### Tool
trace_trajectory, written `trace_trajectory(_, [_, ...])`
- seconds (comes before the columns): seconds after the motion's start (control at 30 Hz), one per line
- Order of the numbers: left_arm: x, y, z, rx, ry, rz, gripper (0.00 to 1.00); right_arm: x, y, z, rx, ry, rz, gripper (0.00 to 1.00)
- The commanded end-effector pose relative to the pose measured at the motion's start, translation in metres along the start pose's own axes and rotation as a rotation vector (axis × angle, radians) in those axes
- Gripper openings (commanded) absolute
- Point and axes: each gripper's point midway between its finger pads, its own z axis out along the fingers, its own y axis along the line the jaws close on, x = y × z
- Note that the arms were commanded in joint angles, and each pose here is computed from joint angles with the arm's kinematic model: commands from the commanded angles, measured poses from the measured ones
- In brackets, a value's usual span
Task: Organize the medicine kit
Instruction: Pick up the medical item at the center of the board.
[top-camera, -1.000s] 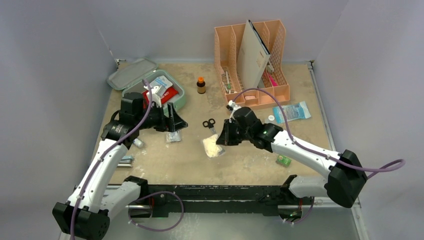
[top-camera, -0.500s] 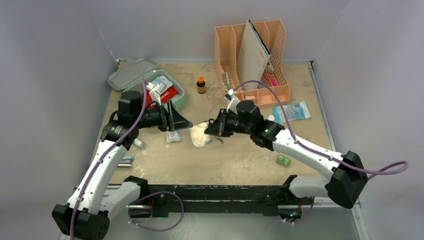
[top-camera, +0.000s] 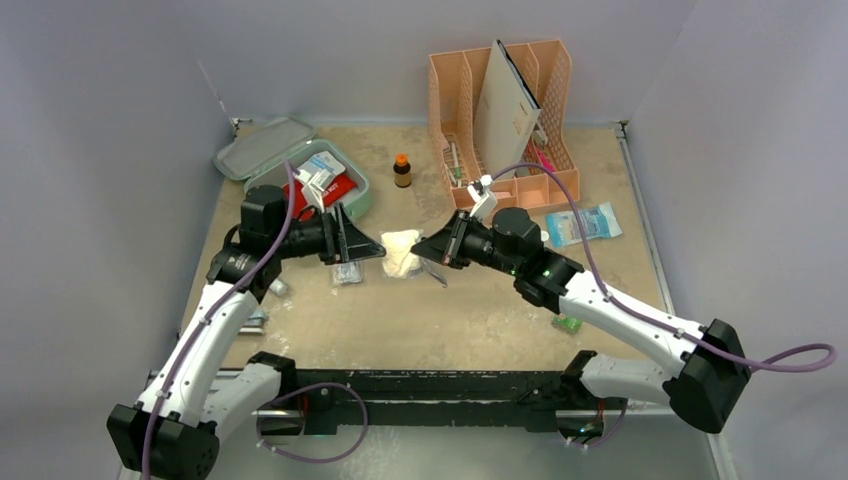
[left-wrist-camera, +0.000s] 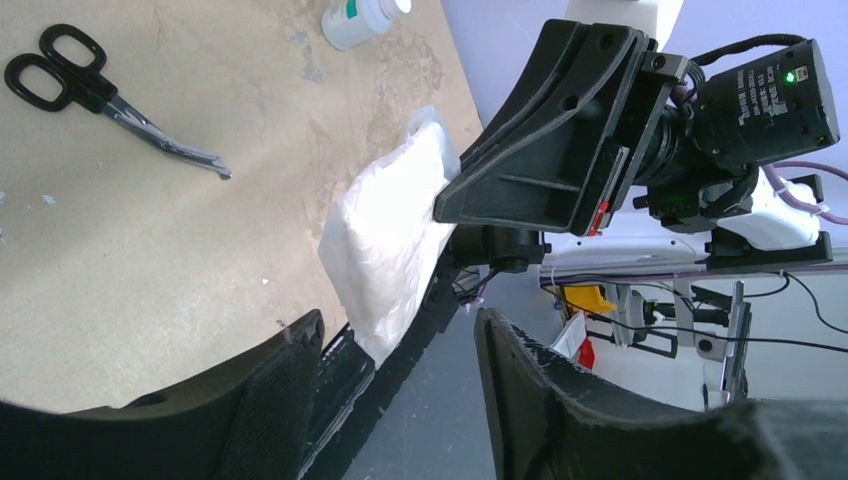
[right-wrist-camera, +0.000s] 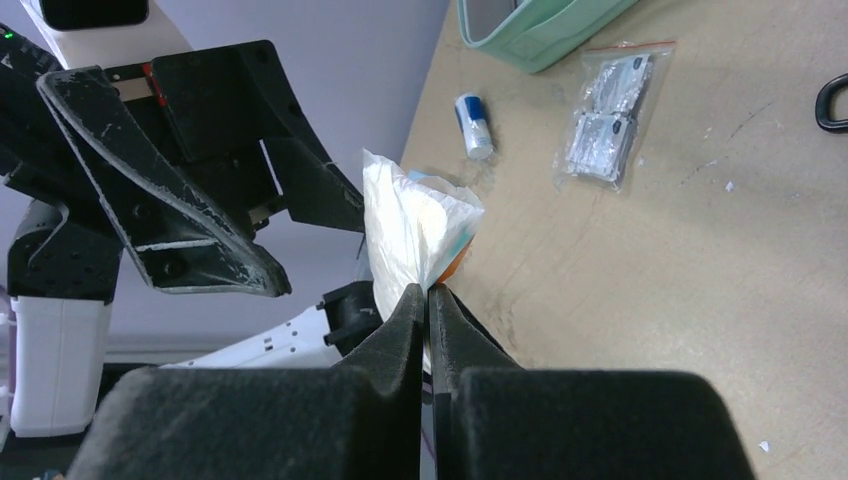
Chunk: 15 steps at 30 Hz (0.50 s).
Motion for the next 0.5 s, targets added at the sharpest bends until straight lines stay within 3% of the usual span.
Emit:
trace_trajectory(0.0, [-0.009,-0.003,0.007,0.043,-0.009,0.018,0.52,-0.018,0.015,0.003,-0.057,-0.081,0.022,0.00])
trace_trajectory(0.23, [-0.014,0.004,0.015,0.043,-0.003,0.013,0.45,-0.012,0.012,0.007,-0.062,-0.051,0.036,0.00])
trace_trajectory(0.47, [-0.019,0.006,0.020,0.052,-0.012,0.012,0.18,-0.012,0.010,0.011,-0.060,-0.054,0.038,0.00])
